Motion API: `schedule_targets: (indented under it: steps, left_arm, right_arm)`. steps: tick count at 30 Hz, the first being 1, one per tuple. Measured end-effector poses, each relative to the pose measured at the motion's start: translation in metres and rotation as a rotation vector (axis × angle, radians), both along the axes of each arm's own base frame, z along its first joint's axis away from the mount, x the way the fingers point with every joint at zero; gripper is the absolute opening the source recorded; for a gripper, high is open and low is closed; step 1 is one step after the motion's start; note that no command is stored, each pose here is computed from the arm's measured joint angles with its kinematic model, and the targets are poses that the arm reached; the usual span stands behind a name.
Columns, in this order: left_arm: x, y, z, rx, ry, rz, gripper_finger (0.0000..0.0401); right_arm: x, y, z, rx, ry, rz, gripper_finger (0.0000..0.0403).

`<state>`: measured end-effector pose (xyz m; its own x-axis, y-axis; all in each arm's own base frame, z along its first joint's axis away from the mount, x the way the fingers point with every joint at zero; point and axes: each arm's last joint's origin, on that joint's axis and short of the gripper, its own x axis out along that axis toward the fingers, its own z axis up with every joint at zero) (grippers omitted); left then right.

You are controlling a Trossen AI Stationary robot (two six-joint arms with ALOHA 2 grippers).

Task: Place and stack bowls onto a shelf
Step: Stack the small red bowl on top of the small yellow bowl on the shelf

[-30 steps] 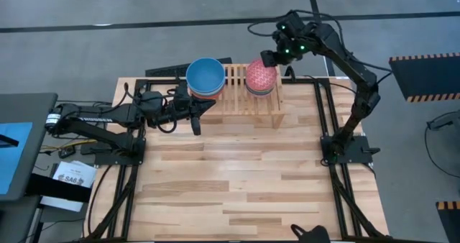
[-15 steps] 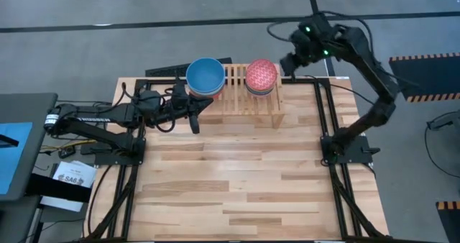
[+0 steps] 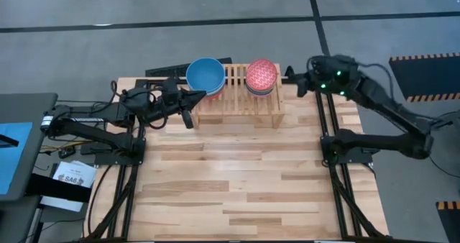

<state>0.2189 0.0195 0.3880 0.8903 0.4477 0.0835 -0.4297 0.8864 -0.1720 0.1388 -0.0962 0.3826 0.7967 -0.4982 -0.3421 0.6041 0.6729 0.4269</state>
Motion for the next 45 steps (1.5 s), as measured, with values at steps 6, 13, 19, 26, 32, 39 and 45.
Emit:
schedule_targets:
  steps: [6,13,19,26,32,39,45]
  left_arm:
    - [0.000,0.006,-0.001,-0.040,-0.016,0.008,0.0000]
    - [0.000,0.007,0.000,-0.080,-0.041,-0.028,0.0000]
    - [0.000,0.007,-0.001,-0.098,-0.045,-0.030,0.0000]
    - [0.000,0.007,-0.001,-0.096,-0.044,-0.019,0.0000]
    - [0.000,0.007,-0.001,-0.094,-0.043,-0.018,0.0000]
    - [0.000,0.007,-0.001,-0.091,-0.041,-0.015,0.0000]
    - [0.000,0.008,-0.001,-0.077,-0.035,0.003,0.0000]
  right_arm:
    - [0.030,-0.007,-0.015,-0.133,-0.157,0.019,0.0017]
    - [0.057,-0.026,-0.028,-0.194,-0.120,-0.032,0.0017]
    - [0.051,-0.032,-0.027,-0.226,-0.100,-0.063,0.0018]
    - [0.035,-0.036,-0.023,-0.236,-0.086,-0.118,0.0018]
    - [0.045,-0.043,-0.032,-0.208,-0.052,-0.098,0.0019]
    - [0.045,-0.038,-0.026,-0.235,-0.099,-0.082,0.0019]
    - [0.054,-0.040,-0.033,-0.214,-0.069,-0.061,0.0019]
